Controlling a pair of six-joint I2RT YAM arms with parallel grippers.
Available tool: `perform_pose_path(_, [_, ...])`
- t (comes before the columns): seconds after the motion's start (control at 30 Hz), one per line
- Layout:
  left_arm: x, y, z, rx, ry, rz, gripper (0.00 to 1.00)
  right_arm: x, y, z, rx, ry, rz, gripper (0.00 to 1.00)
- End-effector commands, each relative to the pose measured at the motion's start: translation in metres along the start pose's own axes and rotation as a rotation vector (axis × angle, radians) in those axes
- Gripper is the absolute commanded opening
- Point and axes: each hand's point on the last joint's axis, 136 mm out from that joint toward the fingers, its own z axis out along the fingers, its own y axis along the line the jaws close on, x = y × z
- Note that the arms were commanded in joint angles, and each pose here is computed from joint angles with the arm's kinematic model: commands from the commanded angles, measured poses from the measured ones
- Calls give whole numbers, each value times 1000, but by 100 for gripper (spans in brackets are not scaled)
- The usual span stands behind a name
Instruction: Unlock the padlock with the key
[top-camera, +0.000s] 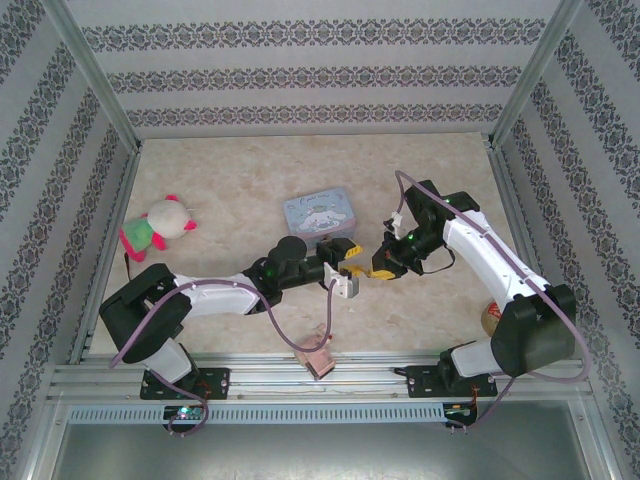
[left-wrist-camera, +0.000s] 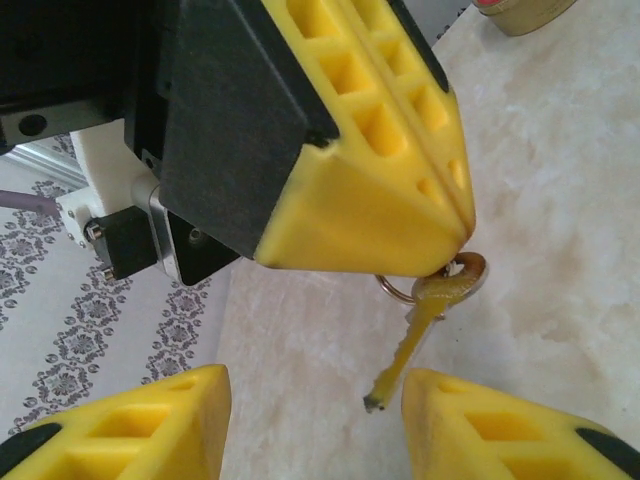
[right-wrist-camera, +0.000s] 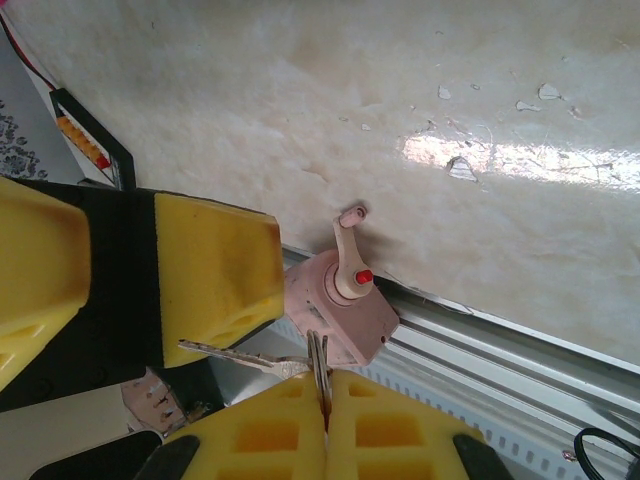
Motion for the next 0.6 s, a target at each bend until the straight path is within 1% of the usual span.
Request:
perform_pose_path(0.0, [-17,-2,-6,8,-60,24,47,0,6,0,-15,8,6,0])
perform_pose_path(0.17, [-21,-10,-12,70,-67,25,43,-1,7,-1,-22,4,10,0])
perform_pose_path(0.3, [-25,-10,-16,87,-76,21,43,-2,7,-1,-24,4,15,0])
perform_pose_path(0.57, [-22,-16,-13,130,-61,31,39,-3,10,-2,-29,1,16,0])
